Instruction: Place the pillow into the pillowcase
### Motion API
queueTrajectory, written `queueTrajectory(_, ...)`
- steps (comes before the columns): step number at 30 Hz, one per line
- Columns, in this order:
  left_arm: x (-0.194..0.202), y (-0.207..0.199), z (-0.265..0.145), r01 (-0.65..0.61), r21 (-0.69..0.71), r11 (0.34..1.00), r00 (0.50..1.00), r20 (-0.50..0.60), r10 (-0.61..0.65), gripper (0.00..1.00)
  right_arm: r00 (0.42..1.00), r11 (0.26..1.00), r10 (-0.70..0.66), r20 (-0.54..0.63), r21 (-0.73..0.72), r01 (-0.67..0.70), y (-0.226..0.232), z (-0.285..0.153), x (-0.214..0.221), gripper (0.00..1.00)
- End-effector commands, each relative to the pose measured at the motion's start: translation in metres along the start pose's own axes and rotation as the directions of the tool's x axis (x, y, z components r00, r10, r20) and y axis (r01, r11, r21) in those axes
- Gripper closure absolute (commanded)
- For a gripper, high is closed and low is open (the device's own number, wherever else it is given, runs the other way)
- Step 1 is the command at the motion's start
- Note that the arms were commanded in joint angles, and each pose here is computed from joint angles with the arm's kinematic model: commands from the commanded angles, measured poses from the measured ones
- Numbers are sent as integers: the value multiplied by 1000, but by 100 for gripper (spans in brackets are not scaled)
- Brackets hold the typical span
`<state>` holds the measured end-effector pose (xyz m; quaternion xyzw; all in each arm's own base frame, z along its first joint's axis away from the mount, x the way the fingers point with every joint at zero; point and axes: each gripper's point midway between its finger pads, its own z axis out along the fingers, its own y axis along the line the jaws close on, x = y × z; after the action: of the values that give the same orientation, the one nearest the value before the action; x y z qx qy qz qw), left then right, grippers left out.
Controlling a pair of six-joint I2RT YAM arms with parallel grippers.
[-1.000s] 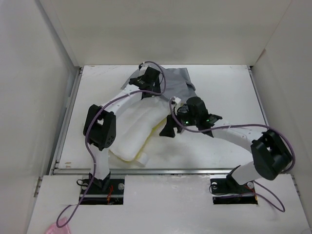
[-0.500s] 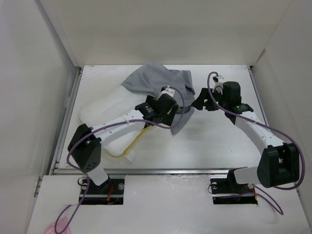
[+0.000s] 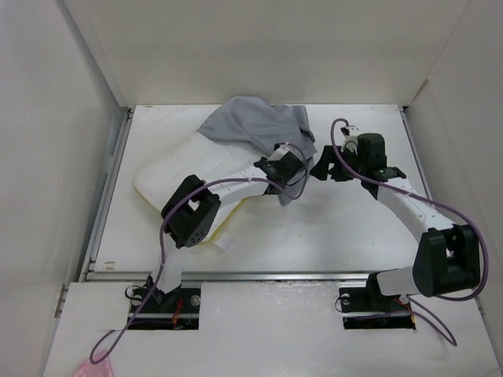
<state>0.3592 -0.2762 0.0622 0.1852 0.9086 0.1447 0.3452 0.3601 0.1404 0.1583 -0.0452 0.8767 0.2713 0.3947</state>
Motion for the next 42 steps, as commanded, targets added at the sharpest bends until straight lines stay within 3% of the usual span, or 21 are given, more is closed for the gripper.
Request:
queueTrajectory(1,-29,12,9,72,-38,997,996,54,-69,86,998,998,-62,32,33,60,-11,3,-2,18)
queueTrajectory(2,-38,20,8,110,-62,992,993,56,-106,100,997,996,-62,40,67,59,-18,5,-4,18)
queueTrajectory(6,-64,46,-11,156,-136,978,980,145,-136,100,995,990,-82,51,120,75,-29,17,-4,18)
queueTrajectory(10,-103,70,-59,212,-64,975,945,266,-189,100,979,976,-173,108,149,156,-17,44,-35,22)
queueTrajectory(17,-124,88,-96,213,-3,977,924,327,-200,100,950,977,-215,228,63,206,13,74,-107,34)
queueTrajectory(25,-130,94,-104,221,-8,975,920,335,-206,100,959,981,-184,215,-14,191,18,120,-130,36)
queueTrajectory(27,-136,94,-106,229,-3,973,914,344,-214,100,957,984,-171,236,0,176,17,124,-138,50)
queueTrajectory(28,-136,94,-106,229,-3,973,914,344,-214,100,951,986,-164,263,7,168,19,124,-151,69)
queueTrajectory(30,-138,95,-108,234,1,972,911,350,-220,100,956,987,-159,246,21,159,17,127,-154,100)
queueTrajectory(33,-144,93,-105,237,-5,972,906,362,-219,100,963,985,-156,218,-38,168,30,117,-147,100)
queueTrajectory(35,-157,87,-105,250,16,968,894,380,-237,100,975,979,-155,158,-105,172,45,111,-115,100)
queueTrajectory(37,-168,74,-95,250,29,968,897,370,-243,100,964,957,-210,163,-166,237,79,89,-101,100)
queueTrajectory(38,-171,69,-90,257,30,966,898,362,-250,100,970,952,-224,93,-192,238,84,86,-71,100)
queueTrajectory(42,-181,41,-67,245,54,968,912,327,-249,100,924,863,-377,63,-339,376,152,52,-29,100)
